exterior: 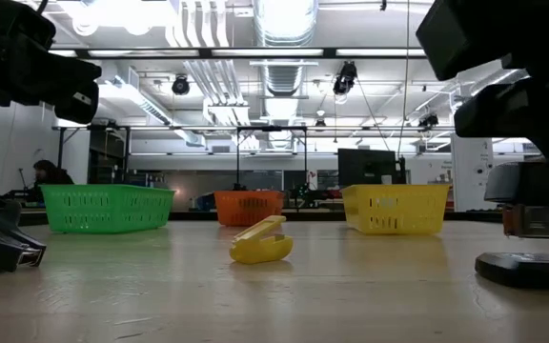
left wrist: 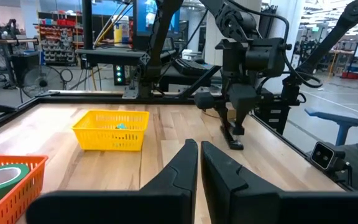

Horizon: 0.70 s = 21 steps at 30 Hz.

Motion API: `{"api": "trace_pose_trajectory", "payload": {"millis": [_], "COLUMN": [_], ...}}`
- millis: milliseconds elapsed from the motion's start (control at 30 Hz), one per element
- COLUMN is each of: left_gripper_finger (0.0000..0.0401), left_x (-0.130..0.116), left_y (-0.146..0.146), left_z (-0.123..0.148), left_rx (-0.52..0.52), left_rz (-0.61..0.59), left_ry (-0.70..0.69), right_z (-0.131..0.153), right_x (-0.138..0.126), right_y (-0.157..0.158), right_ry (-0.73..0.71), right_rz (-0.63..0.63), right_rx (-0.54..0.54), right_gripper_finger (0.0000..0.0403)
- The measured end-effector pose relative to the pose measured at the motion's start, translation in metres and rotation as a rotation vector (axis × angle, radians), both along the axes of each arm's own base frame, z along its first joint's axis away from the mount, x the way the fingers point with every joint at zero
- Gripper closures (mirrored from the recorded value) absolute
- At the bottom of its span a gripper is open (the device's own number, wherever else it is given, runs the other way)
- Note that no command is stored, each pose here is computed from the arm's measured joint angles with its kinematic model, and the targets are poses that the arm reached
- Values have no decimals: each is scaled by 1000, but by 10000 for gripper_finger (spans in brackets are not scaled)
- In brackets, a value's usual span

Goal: Pick and place Stapler, Stapler remover, tape
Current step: Put the black stapler into the green basket

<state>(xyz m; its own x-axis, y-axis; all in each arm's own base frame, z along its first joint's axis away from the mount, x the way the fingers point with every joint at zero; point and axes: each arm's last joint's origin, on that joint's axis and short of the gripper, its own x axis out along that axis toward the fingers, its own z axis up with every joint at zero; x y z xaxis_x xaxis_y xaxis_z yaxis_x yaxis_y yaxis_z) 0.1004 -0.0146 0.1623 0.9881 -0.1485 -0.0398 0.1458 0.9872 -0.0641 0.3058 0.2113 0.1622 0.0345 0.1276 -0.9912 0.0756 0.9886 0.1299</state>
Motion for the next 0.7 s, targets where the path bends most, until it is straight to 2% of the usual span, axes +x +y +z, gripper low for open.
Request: {"api": "trace_pose_trajectory", "payload": {"millis": [100, 467, 700], "left_gripper_finger": [378, 378, 378], "left_x": [0, 0, 0], "left_y": [0, 0, 0], "left_z": [0, 0, 0], "left_rx": [0, 0, 0], "left_rz": [0, 0, 0], "left_ry": [0, -1, 0], "right_z": [0, 7, 17], "right_x": [1, 13, 28], "right_y": [-1, 1, -5], "right_ry": [-24, -183, -266], "right_rz": [12, 76, 96], "right_rx": [-26, -42, -45], "right_gripper_finger": [285, 268, 283]}}
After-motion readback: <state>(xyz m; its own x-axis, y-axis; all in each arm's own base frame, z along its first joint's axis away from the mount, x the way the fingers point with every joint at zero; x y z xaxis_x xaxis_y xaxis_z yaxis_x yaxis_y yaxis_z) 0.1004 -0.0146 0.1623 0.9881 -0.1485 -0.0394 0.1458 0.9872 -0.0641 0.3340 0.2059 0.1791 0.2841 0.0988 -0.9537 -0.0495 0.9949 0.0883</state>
